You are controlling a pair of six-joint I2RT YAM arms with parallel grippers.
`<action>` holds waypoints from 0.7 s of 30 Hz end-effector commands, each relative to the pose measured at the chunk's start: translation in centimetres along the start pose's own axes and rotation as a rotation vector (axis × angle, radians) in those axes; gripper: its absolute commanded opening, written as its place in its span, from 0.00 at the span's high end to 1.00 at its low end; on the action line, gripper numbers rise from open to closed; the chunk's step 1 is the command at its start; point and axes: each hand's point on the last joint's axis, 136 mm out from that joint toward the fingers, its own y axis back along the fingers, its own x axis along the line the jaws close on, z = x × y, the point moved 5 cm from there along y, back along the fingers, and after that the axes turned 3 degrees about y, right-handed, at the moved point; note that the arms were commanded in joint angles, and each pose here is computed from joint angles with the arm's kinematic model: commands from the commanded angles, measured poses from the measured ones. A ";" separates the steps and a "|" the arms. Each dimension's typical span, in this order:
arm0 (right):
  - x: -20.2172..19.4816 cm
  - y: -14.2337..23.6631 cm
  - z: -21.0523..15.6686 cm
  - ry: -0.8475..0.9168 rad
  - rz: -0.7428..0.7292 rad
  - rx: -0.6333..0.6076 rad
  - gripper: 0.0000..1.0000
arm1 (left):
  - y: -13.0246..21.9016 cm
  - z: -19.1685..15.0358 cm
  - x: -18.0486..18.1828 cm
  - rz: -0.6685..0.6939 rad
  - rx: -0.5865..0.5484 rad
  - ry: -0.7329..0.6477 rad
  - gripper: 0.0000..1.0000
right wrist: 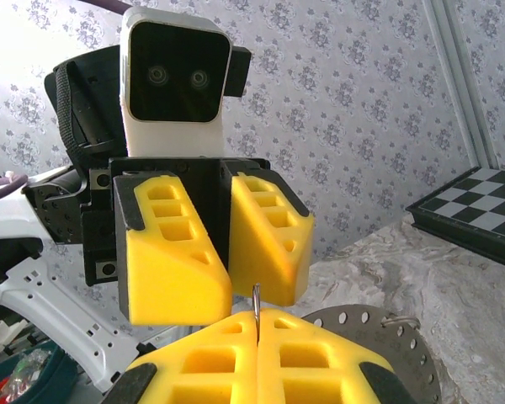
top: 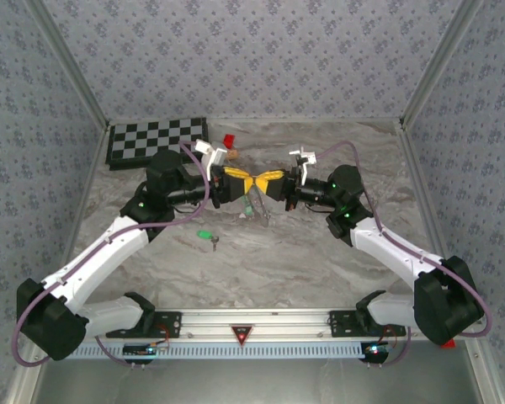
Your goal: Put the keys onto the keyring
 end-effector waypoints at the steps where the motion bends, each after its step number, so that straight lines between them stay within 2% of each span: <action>1: 0.5 0.1 0.9 0.033 0.021 -0.032 1.00 | 0.2 1.6 -1.4 -0.059 -0.021 -0.025 0.72; 13: 0.2 -0.1 0.7 0.030 0.020 -0.026 1.00 | -0.1 1.4 -1.9 -0.095 0.004 -0.043 0.78; 18: 0.1 -0.2 0.5 0.025 0.020 -0.021 1.00 | -0.3 1.4 -2.0 -0.098 0.007 -0.050 0.87; 21: 0.1 -0.3 0.5 0.025 0.020 -0.021 1.00 | -0.6 1.0 -2.1 -0.103 0.028 -0.053 0.88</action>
